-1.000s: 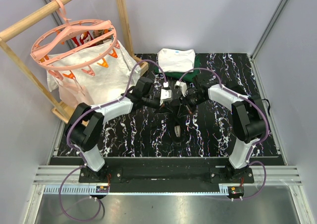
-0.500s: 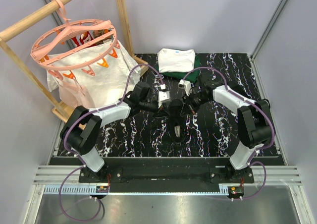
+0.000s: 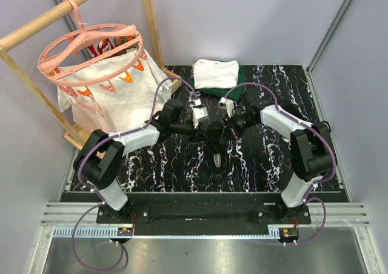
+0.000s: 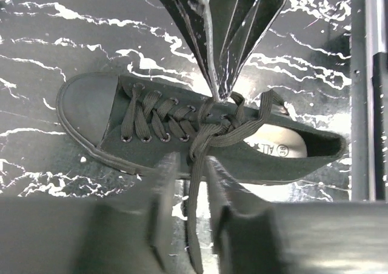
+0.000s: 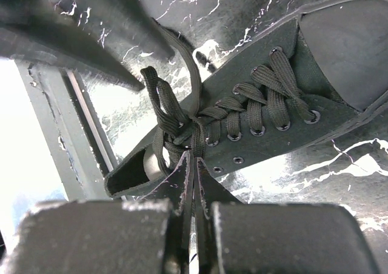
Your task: Tie the shoes
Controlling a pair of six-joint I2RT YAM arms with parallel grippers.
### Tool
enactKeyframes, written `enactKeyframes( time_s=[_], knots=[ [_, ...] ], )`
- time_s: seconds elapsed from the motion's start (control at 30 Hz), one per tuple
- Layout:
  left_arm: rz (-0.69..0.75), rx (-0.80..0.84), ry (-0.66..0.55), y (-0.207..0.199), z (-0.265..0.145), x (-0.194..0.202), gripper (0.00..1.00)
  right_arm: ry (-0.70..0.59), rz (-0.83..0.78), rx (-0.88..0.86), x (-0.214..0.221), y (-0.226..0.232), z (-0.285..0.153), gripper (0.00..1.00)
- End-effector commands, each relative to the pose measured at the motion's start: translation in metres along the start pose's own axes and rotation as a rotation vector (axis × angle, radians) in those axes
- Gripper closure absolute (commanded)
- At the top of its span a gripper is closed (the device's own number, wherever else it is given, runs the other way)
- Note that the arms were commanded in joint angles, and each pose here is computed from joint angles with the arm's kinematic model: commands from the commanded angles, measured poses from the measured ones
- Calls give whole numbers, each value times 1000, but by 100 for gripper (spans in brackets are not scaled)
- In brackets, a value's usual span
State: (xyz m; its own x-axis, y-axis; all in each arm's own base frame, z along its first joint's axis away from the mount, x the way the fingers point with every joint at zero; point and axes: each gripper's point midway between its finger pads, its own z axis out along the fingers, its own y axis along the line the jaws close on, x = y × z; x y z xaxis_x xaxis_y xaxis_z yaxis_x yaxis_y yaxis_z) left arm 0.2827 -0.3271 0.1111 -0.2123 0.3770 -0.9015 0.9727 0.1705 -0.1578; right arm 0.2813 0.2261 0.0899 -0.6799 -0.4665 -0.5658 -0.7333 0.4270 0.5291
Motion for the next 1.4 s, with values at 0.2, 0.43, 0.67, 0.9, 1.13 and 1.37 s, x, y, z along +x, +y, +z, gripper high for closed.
enactKeyframes(
  time_s=[0.2,0.43,0.67,0.9,1.13,1.37],
  knots=[
    [343,10,-133,-20,-25,-47,53,-36,-15,-21,-9,7,-4,100],
    [562,136,-62,-51,-4,-36,64,-34,-8,-21,-9,6,-3,100],
    [644,131,-4,-40,14,-32,62,-34,-1,-28,-10,7,-2,100],
    [672,182,21,-41,25,-25,64,-33,6,-32,-10,7,-2,100],
    [683,220,51,-43,29,-11,65,-31,8,-32,-9,6,-1,100],
    [684,227,67,-37,35,-8,66,-34,10,-32,-11,6,-2,100]
  ],
)
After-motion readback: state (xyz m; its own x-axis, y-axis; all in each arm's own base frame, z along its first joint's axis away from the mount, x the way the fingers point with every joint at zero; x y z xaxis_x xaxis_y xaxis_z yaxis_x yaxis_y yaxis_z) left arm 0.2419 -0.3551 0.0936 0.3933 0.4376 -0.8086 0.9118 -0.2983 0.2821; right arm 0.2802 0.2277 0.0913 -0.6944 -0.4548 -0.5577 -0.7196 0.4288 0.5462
